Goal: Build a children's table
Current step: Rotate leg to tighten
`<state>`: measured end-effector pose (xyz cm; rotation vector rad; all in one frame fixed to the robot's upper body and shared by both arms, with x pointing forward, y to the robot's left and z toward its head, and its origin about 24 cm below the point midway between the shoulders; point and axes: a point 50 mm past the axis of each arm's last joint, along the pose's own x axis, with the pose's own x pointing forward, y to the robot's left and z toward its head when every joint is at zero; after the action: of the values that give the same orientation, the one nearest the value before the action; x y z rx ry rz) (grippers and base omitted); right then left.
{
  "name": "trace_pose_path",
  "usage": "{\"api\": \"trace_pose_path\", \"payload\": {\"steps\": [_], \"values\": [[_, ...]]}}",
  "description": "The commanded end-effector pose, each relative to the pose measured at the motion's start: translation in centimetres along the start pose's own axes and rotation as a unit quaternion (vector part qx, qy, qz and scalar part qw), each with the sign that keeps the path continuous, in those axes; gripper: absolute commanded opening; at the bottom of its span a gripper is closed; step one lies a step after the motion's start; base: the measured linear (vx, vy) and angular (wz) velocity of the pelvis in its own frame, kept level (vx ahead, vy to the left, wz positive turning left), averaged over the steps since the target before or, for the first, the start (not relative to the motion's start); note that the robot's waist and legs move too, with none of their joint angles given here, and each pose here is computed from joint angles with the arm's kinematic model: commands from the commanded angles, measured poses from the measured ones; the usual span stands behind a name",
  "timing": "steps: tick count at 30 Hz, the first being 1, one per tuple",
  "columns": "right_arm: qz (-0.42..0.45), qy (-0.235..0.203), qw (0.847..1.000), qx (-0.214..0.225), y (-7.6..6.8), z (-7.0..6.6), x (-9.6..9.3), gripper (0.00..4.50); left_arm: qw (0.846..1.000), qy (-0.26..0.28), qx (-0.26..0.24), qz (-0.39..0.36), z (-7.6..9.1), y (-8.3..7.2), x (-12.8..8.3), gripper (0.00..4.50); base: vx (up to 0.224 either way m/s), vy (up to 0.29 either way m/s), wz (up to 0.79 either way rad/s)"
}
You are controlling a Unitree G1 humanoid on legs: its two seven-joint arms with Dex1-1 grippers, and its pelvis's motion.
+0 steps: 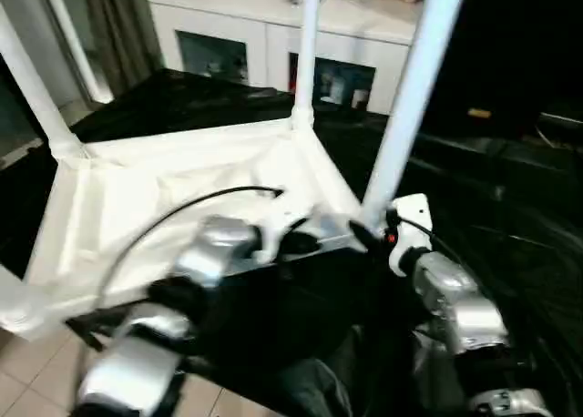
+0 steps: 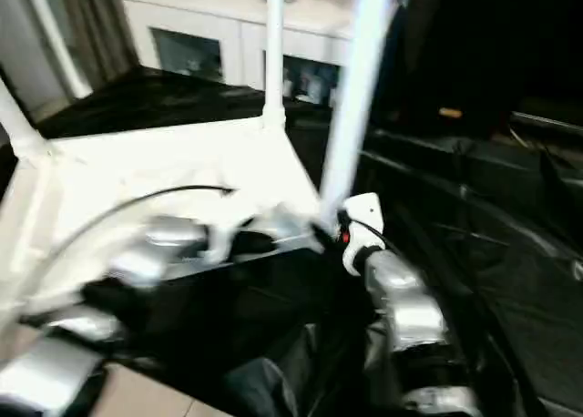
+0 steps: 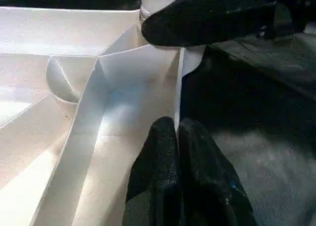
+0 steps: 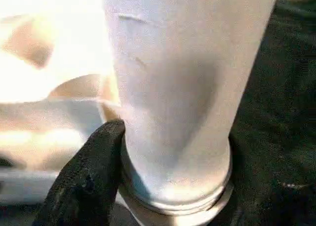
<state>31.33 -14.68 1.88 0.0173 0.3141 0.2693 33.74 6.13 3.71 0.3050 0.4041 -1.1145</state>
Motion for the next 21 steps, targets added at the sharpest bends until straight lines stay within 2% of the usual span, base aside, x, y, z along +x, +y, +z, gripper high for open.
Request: {"api": "trace_pose_path", "payload": {"steps": [1, 5, 7, 10, 14, 16, 17, 19, 21], "values": [[0.006, 0.055, 0.998, 0.010, 2.4, -2.6, 0.3, 2.73, 0.998, 0.001, -0.013, 0.068, 0.3, 0.2, 1.1, 0.00, 0.000, 0.000, 0.00], [0.001, 0.045, 0.999, 0.002, 3.0, -2.1, 0.5, 2.73, 0.998, 0.002, 0.005, 0.065, 0.5, 0.2, 1.3, 0.00, 0.000, 0.000, 0.00], [-0.004, 0.035, 0.999, 0.013, 2.8, -1.8, 0.5, 3.28, 0.998, 0.000, 0.010, 0.059, 0.5, 0.3, 1.2, 0.00, 0.000, 0.000, 0.00], [-0.007, 0.016, 1.000, 0.024, 2.4, -1.3, 0.3, 3.49, 0.998, -0.005, 0.016, 0.057, 0.5, 0.4, 0.9, 0.00, 0.000, 0.000, 0.00], [-0.029, -0.017, 0.999, 0.018, 1.0, -0.2, -0.1, 3.94, 0.998, -0.021, 0.027, 0.046, 0.7, 0.5, 0.8, 0.00, 0.000, 0.000, 0.00], [-0.026, -0.040, 0.999, 0.009, 0.0, 0.8, -0.6, 3.94, 0.998, -0.036, 0.038, 0.034, 0.9, 0.4, 0.7, 0.00, 0.000, 0.000, 0.00], [-0.026, -0.040, 0.999, 0.009, 0.0, 0.8, -0.6, 3.94, 0.998, -0.036, 0.038, 0.034, 0.9, 0.4, 0.7, 0.00, 0.000, 0.000, 0.00], [0.021, -0.073, 0.997, -0.001, -1.2, 2.0, -2.4, 3.94, 0.996, -0.072, 0.049, 0.029, 1.6, 0.3, 0.5, 0.00, 0.000, 0.000, 0.00], [0.032, -0.076, 0.997, -0.001, -1.5, 2.1, -2.9, 3.94, 0.996, -0.077, 0.046, 0.023, 1.7, 0.3, 0.5, 0.00, 0.000, 0.000, 0.00]]}}
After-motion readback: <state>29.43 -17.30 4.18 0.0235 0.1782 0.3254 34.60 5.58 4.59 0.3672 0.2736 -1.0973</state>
